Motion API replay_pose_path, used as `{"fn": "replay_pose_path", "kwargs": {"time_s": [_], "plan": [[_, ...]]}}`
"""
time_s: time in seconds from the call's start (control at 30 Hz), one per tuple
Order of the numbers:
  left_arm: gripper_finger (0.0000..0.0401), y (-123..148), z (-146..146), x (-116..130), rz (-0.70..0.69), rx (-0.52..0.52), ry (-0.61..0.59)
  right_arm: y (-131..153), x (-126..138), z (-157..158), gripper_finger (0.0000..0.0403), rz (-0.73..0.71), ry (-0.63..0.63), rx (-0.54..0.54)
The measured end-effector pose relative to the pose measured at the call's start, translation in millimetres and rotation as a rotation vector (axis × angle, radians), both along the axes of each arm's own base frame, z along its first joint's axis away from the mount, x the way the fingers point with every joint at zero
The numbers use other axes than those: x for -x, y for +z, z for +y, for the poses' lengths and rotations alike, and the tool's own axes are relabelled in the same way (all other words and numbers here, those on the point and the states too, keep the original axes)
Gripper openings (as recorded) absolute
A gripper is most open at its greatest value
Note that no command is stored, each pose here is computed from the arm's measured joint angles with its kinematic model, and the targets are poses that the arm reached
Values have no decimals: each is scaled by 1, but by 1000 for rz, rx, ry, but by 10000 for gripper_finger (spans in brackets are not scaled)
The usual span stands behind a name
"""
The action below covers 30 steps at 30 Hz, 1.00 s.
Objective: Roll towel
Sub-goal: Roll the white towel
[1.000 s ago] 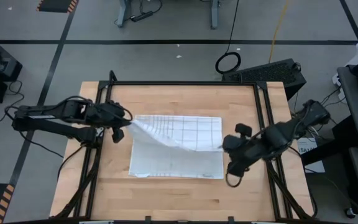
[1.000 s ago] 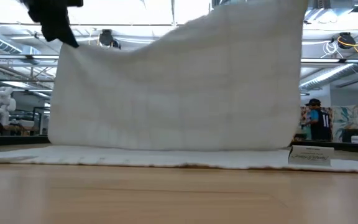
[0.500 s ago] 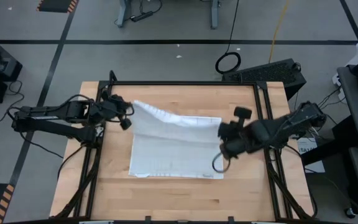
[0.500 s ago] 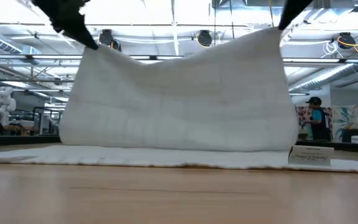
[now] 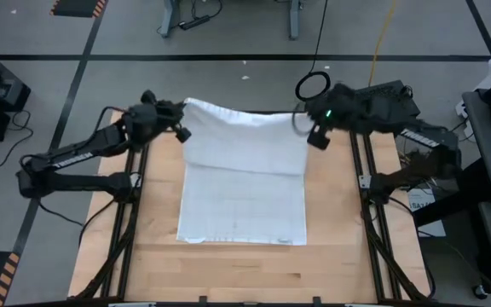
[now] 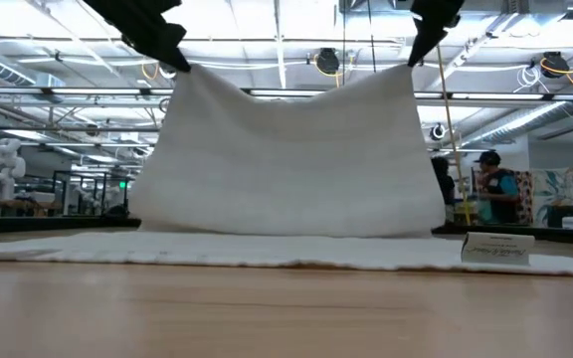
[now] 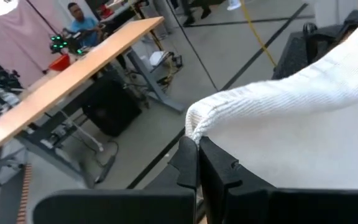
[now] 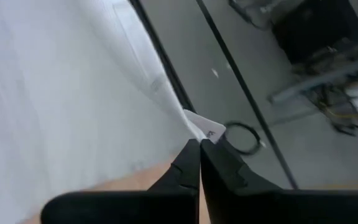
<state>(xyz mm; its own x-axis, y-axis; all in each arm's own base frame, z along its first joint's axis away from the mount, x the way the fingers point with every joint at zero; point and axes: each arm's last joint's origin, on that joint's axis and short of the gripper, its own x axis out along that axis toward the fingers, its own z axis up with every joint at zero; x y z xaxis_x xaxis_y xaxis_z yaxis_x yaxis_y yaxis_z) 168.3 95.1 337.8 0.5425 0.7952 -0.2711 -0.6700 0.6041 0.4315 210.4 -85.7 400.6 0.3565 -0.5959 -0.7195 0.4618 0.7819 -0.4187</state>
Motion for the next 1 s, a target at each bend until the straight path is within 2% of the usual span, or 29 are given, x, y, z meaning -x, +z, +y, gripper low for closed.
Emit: {"fn": "replay_pose_path", "kwargs": {"time_s": [0.2,0.4,0.67,0.87,1.0], "plan": [[2,11,30,8,-75,12,-46,9,15,-36,0,-96,0,-18],[2,25,38,16,-132,25,-95,9,24,-51,0,-138,-32,-66],[2,18,26,23,-101,177,-200,2,23,-30,0,-150,9,-284],[2,14,16,31,-102,293,-251,2,19,-5,0,-155,32,-351],[2,20,7,40,-160,310,-290,8,22,11,0,-197,50,-368]]}}
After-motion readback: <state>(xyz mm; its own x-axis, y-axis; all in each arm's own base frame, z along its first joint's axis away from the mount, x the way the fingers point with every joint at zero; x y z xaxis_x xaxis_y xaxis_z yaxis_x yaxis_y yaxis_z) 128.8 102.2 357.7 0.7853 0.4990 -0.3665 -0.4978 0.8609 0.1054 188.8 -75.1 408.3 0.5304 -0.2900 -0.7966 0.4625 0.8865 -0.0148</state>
